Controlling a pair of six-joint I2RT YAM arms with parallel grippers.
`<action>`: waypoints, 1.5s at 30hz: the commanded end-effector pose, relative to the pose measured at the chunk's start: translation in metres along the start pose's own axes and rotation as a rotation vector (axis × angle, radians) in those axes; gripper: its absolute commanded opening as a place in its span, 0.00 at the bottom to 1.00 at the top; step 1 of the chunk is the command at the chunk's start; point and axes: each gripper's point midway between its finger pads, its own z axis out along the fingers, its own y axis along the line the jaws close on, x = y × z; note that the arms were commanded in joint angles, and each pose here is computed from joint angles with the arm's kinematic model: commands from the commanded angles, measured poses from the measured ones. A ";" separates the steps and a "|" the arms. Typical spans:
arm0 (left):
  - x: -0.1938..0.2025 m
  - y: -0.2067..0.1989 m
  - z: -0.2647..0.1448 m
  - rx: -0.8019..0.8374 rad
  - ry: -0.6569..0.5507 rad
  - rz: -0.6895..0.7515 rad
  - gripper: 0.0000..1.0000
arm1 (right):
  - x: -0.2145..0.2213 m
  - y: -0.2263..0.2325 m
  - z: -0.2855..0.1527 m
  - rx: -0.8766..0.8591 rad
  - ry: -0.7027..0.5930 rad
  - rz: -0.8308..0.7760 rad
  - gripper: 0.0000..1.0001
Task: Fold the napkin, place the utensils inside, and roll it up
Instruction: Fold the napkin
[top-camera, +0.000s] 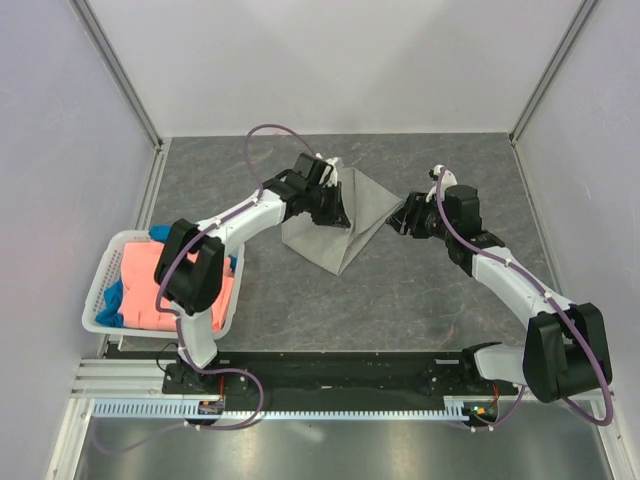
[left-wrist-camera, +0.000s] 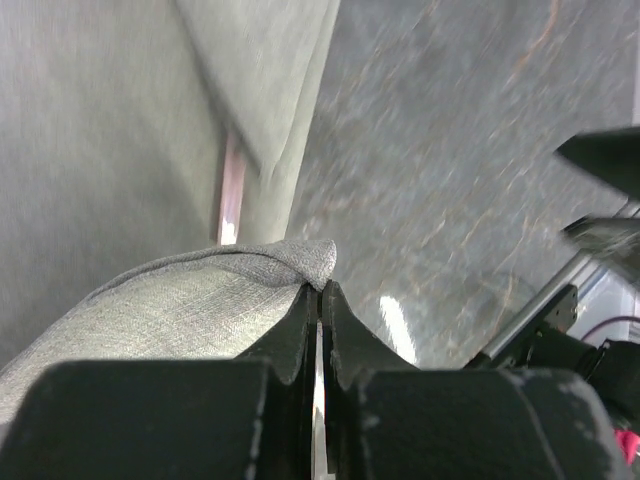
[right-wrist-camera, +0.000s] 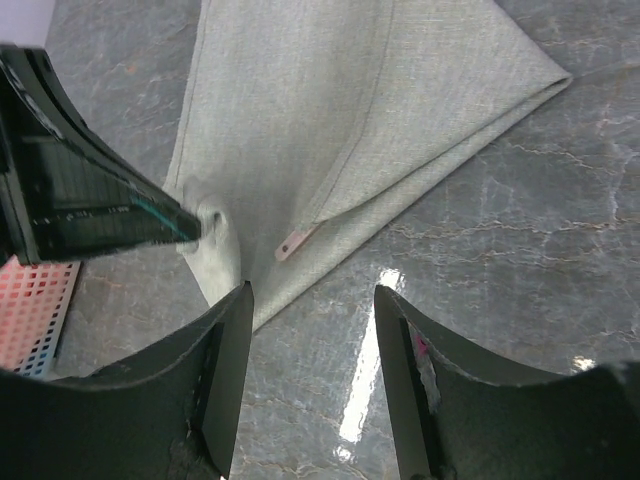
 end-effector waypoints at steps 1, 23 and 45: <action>-0.044 -0.031 0.001 0.098 -0.085 0.135 0.02 | -0.008 -0.008 -0.004 0.031 -0.032 -0.026 0.60; -0.106 -0.057 0.062 0.198 -0.138 0.252 0.02 | -0.004 -0.041 0.003 0.088 -0.004 -0.005 0.60; -0.130 -0.073 0.070 0.241 -0.188 0.268 0.02 | 0.002 -0.054 0.007 0.087 0.015 0.027 0.60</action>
